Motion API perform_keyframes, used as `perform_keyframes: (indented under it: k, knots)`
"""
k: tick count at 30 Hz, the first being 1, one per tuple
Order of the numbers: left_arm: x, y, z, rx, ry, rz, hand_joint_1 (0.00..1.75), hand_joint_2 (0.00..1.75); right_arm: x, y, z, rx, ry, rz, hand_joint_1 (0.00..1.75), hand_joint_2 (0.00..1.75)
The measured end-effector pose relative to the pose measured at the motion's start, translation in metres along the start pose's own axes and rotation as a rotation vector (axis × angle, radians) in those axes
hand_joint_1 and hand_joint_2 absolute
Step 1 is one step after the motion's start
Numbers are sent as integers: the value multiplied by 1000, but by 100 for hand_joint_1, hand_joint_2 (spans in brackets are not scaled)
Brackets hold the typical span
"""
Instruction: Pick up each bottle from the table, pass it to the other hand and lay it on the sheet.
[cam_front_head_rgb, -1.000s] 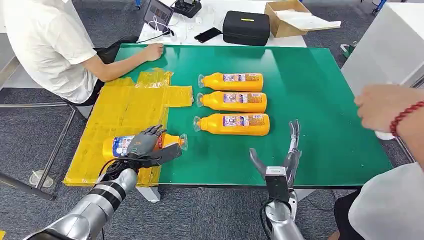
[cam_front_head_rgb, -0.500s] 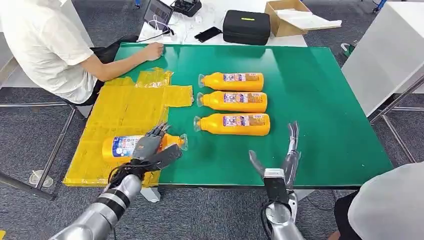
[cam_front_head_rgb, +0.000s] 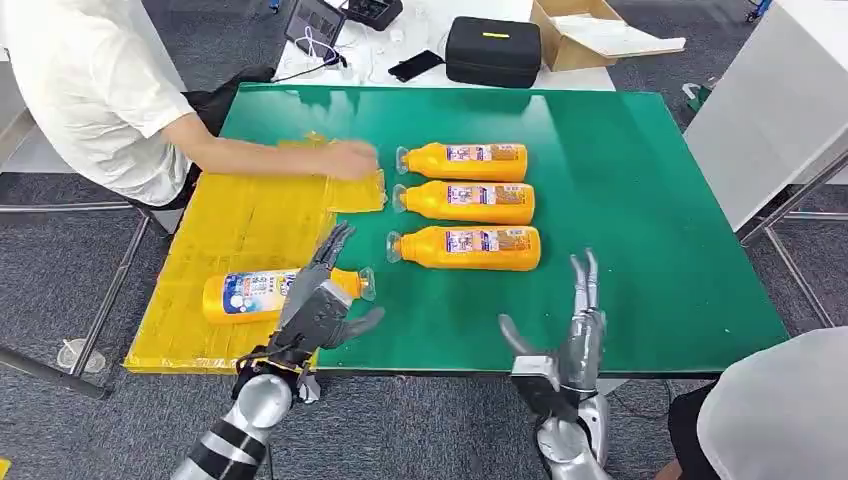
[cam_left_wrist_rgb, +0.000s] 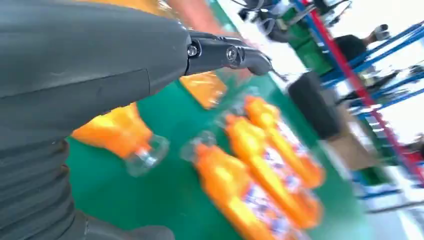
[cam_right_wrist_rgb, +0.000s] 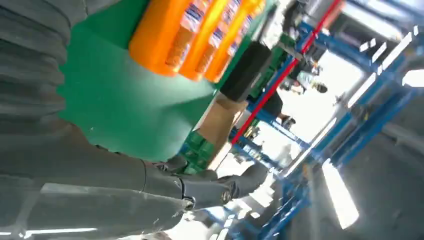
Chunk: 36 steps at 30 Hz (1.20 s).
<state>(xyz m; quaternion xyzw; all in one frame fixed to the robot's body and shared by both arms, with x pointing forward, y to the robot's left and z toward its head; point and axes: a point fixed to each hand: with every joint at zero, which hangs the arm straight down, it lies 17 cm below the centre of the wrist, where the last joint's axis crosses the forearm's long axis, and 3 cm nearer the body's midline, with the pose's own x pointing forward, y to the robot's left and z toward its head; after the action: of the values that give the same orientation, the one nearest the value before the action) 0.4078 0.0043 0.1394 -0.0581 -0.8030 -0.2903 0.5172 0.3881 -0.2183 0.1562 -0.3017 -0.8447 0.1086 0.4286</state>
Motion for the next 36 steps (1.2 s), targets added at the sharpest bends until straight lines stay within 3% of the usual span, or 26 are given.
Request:
perform_keyframes:
  k: [11,17,21,29,36]
  knots:
    - [37,-13,1,43,-55,103,0,175,-22,29,11,136,-19,118,0,175]
    - [41,-17,-1,125,-4,222,0,175,-58,45,13,253,42,251,0,175]
    - [49,-33,0,108,-2,282,0,175,-91,53,11,351,70,366,0,175]
    - [56,-47,0,75,2,303,0,175,-143,66,16,525,176,456,0,175]
    - [61,-49,-4,60,-11,308,0,175,-158,71,5,590,200,493,0,175]
